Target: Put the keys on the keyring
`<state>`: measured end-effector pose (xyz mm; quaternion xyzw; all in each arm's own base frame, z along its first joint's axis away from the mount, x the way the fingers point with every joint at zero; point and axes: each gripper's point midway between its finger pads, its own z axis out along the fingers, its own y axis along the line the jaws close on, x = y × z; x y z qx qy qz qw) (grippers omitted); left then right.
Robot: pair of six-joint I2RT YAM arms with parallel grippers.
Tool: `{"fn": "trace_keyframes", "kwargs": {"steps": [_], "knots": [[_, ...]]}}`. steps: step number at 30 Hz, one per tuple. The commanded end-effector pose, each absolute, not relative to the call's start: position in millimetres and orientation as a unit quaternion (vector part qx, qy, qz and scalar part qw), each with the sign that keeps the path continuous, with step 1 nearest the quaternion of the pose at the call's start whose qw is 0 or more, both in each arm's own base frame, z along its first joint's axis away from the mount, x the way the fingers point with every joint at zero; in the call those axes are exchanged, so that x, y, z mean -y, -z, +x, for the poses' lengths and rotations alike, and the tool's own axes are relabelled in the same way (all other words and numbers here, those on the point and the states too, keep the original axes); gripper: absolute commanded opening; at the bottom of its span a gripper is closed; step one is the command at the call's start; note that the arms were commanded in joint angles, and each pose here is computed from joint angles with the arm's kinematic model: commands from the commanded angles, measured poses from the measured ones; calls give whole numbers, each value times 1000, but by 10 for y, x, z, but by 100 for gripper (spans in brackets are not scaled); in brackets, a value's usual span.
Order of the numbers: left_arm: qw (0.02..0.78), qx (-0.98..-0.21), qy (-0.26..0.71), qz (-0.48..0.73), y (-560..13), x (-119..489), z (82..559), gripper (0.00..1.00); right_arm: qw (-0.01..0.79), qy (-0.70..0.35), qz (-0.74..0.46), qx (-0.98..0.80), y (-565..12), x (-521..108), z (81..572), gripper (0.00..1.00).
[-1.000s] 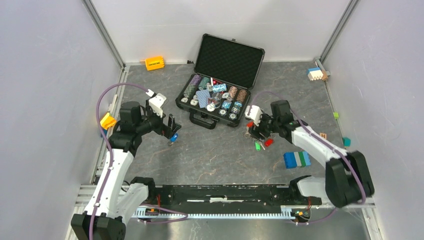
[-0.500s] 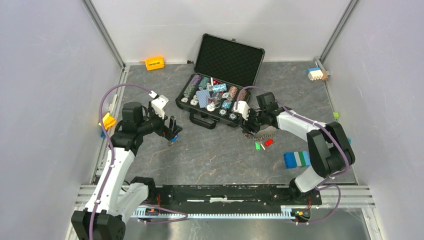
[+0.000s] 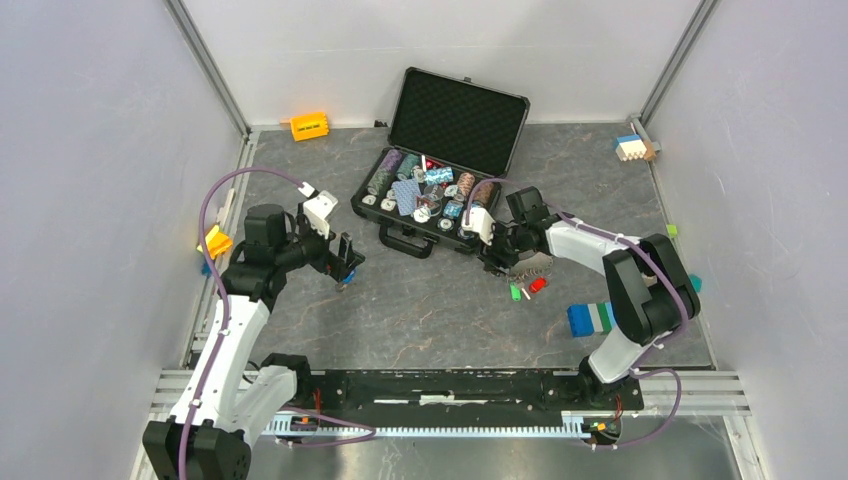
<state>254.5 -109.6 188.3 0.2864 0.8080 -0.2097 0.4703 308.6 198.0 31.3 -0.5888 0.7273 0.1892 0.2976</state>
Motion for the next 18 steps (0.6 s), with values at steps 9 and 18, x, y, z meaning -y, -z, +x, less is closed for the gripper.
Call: {"fn": "trace_keyframes", "kwargs": {"steps": [9,18], "knots": [[478,-793,214,311,-1908,1141,2521,97,305,-179,-606,-712,-367,-2062,3262,58],[479,-792,215,312,-1907,1147,2515,97,291,-175,-616,-711,-310,-2021,3227,54]]}}
